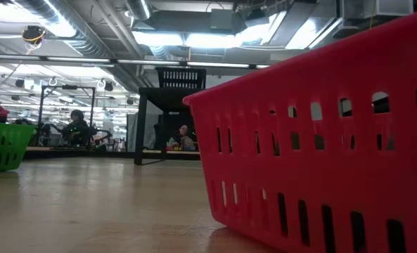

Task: Pick & Place Office Desk Supplies
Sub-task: Put the green bin on the shelf

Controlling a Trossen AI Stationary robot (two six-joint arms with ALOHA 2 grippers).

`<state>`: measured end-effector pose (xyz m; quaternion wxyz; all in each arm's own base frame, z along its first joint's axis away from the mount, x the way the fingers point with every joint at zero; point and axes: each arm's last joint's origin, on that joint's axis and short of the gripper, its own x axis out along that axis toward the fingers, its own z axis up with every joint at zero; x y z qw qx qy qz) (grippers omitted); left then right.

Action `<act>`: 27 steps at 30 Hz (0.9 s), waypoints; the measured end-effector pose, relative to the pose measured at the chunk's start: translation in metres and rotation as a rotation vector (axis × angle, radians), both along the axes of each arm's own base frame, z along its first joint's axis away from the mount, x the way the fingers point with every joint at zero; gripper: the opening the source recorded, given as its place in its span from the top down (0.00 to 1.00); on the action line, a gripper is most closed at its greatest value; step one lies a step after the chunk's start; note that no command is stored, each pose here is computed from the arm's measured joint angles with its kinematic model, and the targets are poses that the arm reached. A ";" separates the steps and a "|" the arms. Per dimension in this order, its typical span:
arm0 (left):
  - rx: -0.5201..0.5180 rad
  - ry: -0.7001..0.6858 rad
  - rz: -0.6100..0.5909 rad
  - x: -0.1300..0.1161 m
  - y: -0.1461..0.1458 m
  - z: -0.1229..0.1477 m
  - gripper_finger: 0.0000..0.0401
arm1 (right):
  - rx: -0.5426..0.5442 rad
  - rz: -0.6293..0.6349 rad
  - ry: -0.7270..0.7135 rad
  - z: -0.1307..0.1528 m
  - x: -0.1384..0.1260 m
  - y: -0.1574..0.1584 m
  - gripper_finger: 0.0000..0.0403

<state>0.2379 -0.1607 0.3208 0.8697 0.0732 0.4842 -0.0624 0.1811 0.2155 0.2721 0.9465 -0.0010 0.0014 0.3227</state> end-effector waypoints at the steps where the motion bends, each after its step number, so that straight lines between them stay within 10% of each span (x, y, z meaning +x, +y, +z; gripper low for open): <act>1: 0.012 0.016 0.008 -0.009 -0.009 -0.011 0.57 | 0.001 0.008 -0.001 0.000 0.000 0.000 0.35; 9: 0.056 0.110 0.135 -0.073 -0.045 -0.075 0.57 | 0.043 -0.030 -0.007 0.000 0.007 -0.003 0.35; 27: 0.053 0.156 0.127 -0.130 -0.074 -0.083 0.57 | 0.145 -0.078 -0.005 -0.006 0.025 -0.004 0.35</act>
